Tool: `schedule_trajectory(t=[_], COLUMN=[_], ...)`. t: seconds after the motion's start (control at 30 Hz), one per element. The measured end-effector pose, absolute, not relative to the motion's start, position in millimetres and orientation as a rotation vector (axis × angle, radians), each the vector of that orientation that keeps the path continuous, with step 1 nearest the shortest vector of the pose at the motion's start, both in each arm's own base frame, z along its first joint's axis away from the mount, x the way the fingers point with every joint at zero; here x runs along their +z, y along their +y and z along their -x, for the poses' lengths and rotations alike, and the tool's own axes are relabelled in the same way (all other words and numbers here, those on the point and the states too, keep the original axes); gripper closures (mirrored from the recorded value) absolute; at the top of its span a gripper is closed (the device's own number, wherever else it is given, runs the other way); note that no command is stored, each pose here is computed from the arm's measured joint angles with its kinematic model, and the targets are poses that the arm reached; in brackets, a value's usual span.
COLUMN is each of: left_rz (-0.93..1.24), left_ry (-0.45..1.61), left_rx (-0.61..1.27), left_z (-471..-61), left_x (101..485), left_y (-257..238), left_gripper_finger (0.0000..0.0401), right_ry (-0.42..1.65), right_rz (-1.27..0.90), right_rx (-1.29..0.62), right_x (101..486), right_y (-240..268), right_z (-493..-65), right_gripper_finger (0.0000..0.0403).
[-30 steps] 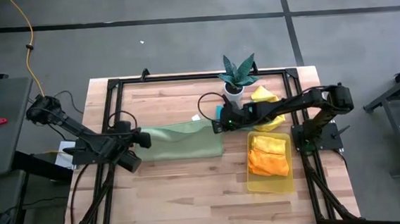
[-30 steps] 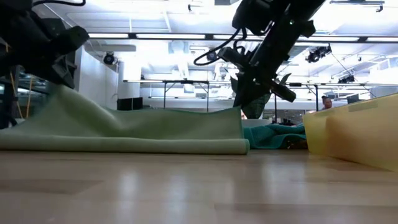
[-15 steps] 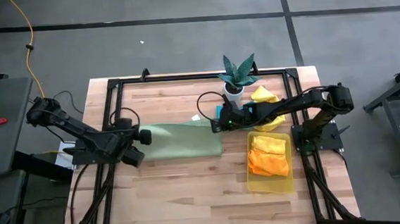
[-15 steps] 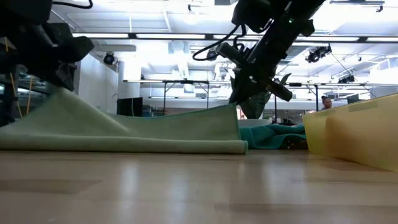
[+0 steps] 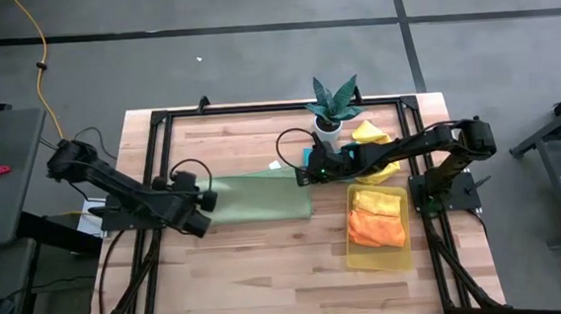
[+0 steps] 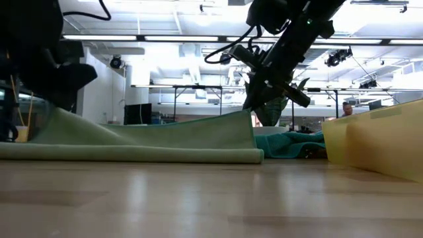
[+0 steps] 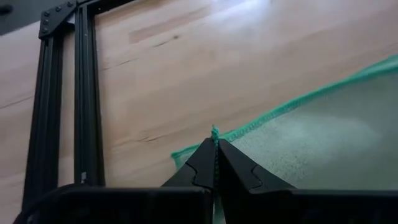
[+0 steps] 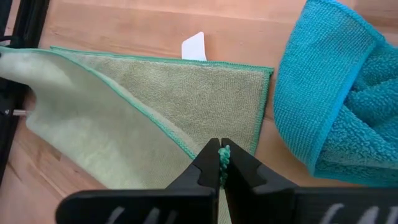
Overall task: Fold microfiber towels
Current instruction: Fold the light green microfiber cloth
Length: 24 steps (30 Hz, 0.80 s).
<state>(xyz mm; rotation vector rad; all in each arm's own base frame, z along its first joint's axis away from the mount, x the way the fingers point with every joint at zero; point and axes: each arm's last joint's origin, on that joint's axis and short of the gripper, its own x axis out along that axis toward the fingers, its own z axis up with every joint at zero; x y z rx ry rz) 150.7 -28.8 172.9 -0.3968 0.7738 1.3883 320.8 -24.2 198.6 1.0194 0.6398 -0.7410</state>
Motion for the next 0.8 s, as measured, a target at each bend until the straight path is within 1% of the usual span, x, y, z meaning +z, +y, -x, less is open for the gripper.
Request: schedule_trajectory(t=[0.3,0.53,0.63,0.8], left_rz=[0.352,0.314,0.302,0.292], left_ry=[0.788,0.837,0.855,0.884], left_rx=[1.424,1.454,1.462,1.463], left_z=[-152.7,-153.7,-154.5,-153.9], left_x=[167.7,164.4,163.0,163.0], left_y=[-27.5,-23.5,-22.2,-21.0], left_gripper_finger=[0.0401,0.0401,0.0401,0.0401], right_ry=[0.626,0.62,0.62,0.608], right_rz=[-1.054,-1.056,-1.056,-1.046], right_rx=[-0.757,-0.752,-0.752,-0.768], right_x=[198.6,199.1,199.2,199.2], right_y=[-24.9,-24.9,-24.9,-25.4], right_z=[-320.8,-321.2,-321.3,-321.1], right_gripper_finger=[0.0403,0.0398,0.0377,0.0324])
